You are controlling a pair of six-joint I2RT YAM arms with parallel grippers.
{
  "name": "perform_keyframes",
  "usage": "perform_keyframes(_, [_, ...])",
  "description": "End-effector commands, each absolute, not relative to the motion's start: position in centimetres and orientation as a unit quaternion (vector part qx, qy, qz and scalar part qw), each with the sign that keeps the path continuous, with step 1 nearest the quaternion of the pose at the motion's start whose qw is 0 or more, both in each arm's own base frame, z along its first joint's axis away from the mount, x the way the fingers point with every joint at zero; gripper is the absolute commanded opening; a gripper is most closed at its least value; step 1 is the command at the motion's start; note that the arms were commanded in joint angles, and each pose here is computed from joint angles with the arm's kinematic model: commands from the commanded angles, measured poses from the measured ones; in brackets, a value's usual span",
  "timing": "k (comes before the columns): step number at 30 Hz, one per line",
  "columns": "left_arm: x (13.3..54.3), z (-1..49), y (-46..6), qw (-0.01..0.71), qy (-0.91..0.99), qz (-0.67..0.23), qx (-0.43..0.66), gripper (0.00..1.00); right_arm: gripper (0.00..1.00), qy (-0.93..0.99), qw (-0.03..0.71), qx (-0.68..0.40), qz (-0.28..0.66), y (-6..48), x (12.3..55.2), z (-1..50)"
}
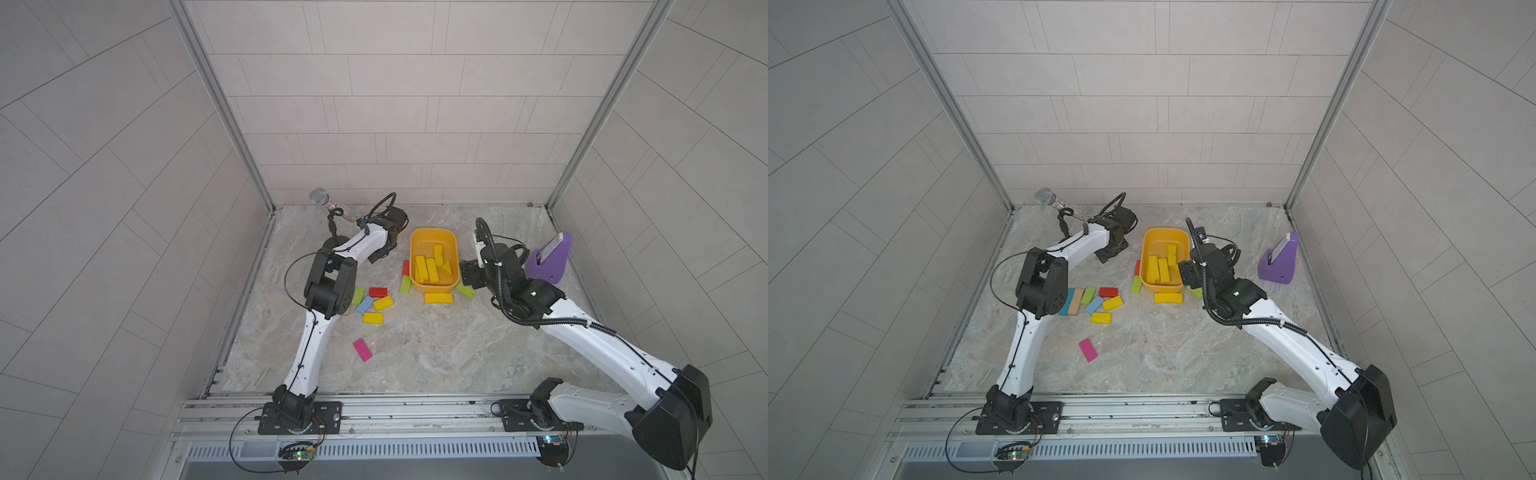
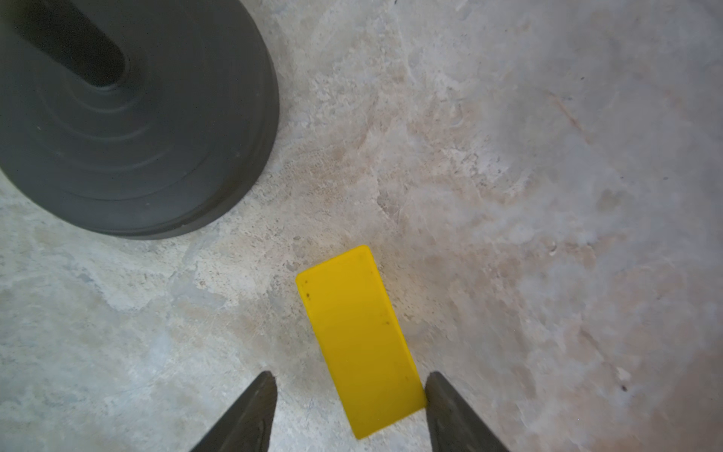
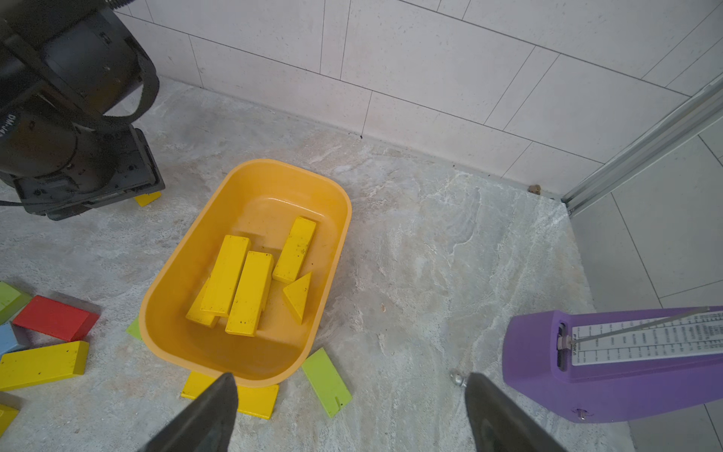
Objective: Pick out the yellow building blocks
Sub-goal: Pick up the building block from the center of the board.
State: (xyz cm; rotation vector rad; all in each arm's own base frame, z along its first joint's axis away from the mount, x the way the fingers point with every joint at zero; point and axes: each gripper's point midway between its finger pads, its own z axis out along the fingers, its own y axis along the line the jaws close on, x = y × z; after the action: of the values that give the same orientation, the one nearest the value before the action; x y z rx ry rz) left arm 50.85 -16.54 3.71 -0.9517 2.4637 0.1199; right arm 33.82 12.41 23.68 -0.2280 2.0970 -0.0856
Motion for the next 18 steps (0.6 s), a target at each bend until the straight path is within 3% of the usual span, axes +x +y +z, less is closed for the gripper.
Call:
perform_keyframes(1, [50.55,3.16,-16.00,0.240,0.901,0.063,-0.355,0.63,0.92,0.863,0.494,-0.093,-0.047,11.54,33.28,23.94])
perform_keyframes(8, [49.86,2.59,-15.59,0.232,0.905,0.074,-0.348,0.54,0.92,0.864,0.493,-0.089,-0.045,11.38,33.12,23.81])
perform_keyframes(18, [49.65,2.86,-15.20,0.235,0.915,0.089,-0.316,0.31,0.92,0.867,0.490,-0.083,-0.042,11.10,32.66,23.33])
